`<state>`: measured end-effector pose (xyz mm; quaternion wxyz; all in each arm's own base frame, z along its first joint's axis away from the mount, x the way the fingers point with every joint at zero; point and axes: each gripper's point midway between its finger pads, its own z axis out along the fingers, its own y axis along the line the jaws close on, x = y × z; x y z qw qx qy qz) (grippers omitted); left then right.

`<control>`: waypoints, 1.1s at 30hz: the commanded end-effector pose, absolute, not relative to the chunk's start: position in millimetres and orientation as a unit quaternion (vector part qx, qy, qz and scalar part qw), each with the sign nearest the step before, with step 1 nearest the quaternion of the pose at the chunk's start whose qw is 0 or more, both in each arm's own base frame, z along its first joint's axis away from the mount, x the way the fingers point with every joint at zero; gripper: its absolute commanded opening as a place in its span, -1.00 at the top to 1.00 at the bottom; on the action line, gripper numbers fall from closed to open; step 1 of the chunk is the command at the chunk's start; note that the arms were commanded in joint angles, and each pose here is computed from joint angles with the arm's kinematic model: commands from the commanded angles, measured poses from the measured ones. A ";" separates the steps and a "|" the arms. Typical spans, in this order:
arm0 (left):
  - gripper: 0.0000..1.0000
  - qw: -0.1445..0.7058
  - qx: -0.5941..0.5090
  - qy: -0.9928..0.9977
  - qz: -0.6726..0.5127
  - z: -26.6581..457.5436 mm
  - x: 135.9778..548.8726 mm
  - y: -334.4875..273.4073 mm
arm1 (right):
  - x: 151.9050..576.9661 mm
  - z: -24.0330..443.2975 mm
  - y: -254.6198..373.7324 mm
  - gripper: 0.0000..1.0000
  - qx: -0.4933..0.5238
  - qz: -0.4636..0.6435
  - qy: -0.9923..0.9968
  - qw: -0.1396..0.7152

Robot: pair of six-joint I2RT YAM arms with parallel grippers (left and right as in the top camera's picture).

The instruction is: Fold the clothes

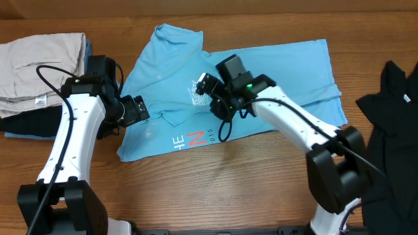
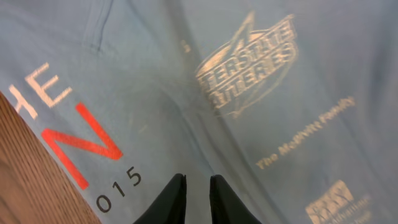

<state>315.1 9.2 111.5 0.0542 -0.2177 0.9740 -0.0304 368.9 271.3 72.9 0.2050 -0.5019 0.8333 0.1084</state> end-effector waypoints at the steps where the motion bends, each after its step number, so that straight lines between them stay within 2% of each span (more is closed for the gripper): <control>1: -1.00 0.050 -0.211 0.976 -0.034 109.0 314.7 4.4 | 362.3 56.4 289.1 0.72 -0.518 0.100 0.828 0.192; 6: -1.00 0.050 -0.211 0.976 -0.034 109.0 314.7 4.3 | 352.8 10.7 293.2 0.76 -0.496 0.104 0.850 0.144; 13: -1.00 0.050 -0.211 0.976 -0.034 109.0 314.7 4.3 | 361.9 8.9 297.3 0.76 -0.495 0.102 0.848 0.162; 17: -1.00 0.050 -0.211 0.976 -0.033 109.0 314.7 4.5 | 381.2 6.5 300.9 0.77 -0.477 0.085 0.852 0.196; 23: -1.00 0.050 -0.211 0.976 -0.033 109.0 314.7 4.4 | 437.9 32.8 304.1 0.76 -0.425 0.084 0.848 0.304; 27: -1.00 0.050 -0.211 0.976 -0.034 109.0 314.7 4.4 | 485.4 72.4 286.6 0.76 -0.319 0.095 0.865 0.376; 30: -1.00 0.050 -0.211 0.976 -0.033 109.0 314.7 4.4 | 475.0 130.5 251.2 0.76 -0.227 0.110 0.907 0.338; 33: -1.00 0.050 -0.211 0.976 -0.033 109.0 314.7 4.4 | 438.5 137.3 211.2 0.77 -0.173 0.098 0.946 0.257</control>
